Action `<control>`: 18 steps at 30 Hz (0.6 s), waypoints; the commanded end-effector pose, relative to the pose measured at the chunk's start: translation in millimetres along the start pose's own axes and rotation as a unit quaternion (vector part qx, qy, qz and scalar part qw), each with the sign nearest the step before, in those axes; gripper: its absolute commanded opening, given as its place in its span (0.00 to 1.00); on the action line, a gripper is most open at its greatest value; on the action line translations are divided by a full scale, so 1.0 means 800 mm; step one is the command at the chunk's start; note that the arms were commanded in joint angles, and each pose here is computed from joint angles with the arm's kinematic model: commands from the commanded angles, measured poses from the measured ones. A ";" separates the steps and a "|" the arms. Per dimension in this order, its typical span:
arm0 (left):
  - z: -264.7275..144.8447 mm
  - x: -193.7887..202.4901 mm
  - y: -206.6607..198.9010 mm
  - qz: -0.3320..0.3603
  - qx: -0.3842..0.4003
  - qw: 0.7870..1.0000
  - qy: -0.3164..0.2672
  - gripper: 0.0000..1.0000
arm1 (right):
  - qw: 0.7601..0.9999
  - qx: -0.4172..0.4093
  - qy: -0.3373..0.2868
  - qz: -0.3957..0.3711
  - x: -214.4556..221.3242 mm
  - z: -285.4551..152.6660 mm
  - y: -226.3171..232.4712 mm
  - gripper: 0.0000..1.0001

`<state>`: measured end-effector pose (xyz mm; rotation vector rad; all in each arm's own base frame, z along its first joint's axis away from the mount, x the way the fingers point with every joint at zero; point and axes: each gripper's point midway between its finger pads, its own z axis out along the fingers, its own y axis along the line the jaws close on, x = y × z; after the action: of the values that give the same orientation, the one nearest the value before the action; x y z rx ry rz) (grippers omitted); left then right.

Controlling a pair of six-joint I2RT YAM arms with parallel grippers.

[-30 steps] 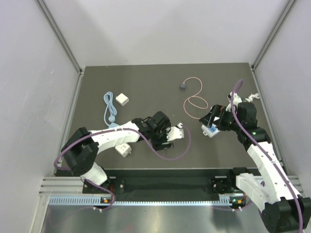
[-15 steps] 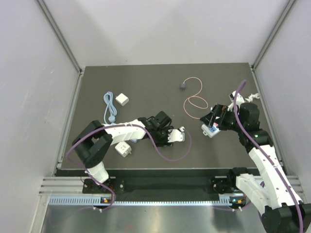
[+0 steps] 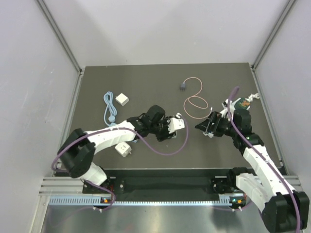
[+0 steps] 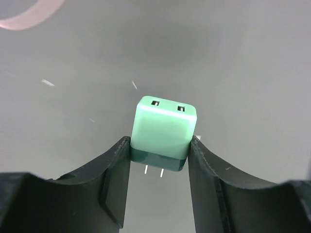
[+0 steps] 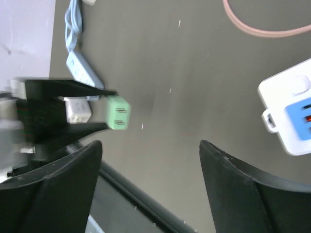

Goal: Insert the plug

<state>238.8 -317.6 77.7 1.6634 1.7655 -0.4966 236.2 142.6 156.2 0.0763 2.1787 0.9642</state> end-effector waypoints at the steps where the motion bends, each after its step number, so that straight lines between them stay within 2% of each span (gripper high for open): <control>1: -0.041 -0.093 0.009 -0.031 -0.025 0.988 -0.150 0.00 | 0.996 -0.086 -0.011 0.008 -0.013 0.009 0.043 0.76; 2: -0.052 -0.106 0.010 -0.028 -0.031 0.984 -0.171 0.00 | 0.996 -0.091 -0.005 0.011 -0.011 0.012 0.045 0.73; 3: -0.056 -0.110 0.008 -0.035 -0.030 0.983 -0.176 0.00 | 0.995 -0.097 -0.001 0.020 -0.011 0.014 0.050 0.66; 6: -0.072 -0.125 0.013 -0.034 -0.045 0.978 -0.201 0.00 | 0.990 -0.137 0.006 0.024 -0.009 0.019 0.075 0.60; 12: -0.082 -0.133 0.008 -0.034 -0.037 0.976 -0.212 0.00 | 0.985 -0.172 0.028 0.010 -0.011 0.040 0.120 0.61; 18: -0.087 -0.130 0.000 -0.032 -0.032 0.974 -0.220 0.00 | 0.982 -0.179 0.065 -0.001 0.015 0.067 0.151 0.62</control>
<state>228.0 -339.0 168.6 1.3664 1.6021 -0.7103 226.2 244.1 173.2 -0.0931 2.1934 1.3449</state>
